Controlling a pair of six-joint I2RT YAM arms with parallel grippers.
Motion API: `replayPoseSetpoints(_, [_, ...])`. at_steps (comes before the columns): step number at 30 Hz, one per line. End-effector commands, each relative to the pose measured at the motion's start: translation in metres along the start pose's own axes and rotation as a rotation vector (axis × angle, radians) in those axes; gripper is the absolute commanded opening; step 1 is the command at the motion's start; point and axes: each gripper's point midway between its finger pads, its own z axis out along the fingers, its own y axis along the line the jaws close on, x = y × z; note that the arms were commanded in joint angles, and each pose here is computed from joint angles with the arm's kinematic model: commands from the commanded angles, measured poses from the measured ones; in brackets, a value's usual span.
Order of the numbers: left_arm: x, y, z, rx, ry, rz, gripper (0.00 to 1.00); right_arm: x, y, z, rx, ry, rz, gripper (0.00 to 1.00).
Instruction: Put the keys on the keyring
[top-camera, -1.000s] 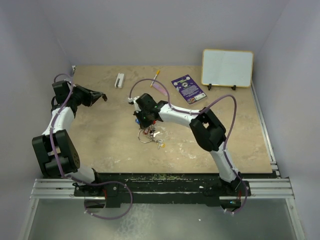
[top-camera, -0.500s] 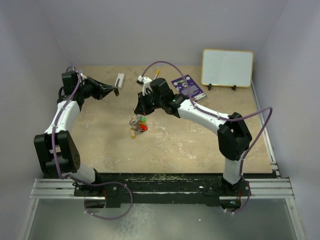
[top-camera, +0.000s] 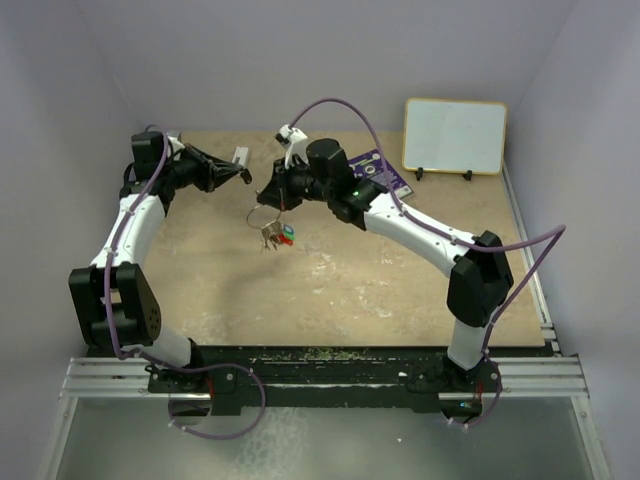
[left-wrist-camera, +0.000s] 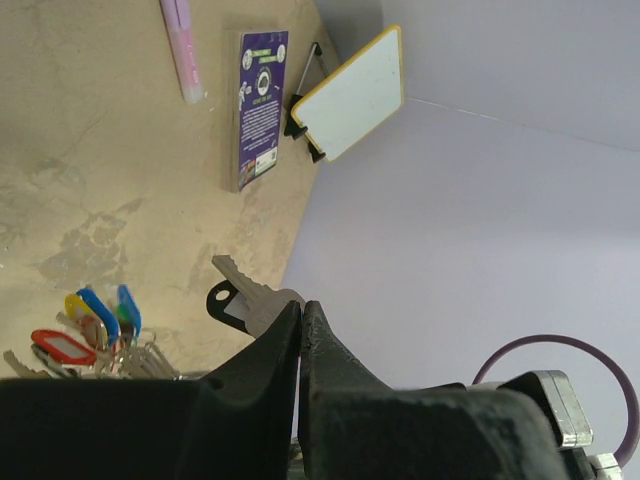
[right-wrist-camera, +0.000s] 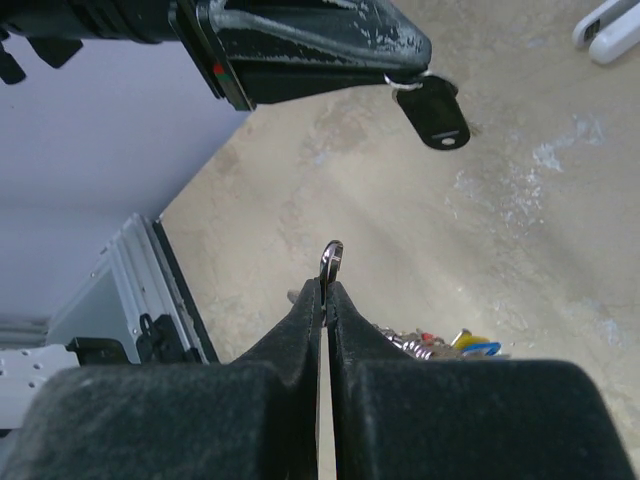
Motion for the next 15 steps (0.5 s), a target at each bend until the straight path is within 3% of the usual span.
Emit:
replayPoseSetpoints(1, [0.01, -0.025, -0.006, 0.052, 0.049, -0.002, 0.04, -0.076, 0.027, -0.024, -0.041, -0.21, -0.037, 0.0])
replayPoseSetpoints(15, [0.047, -0.045, -0.012, 0.099, 0.142, -0.011, 0.04, -0.113, 0.02, -0.031, -0.048, -0.324, -0.01, 0.0])
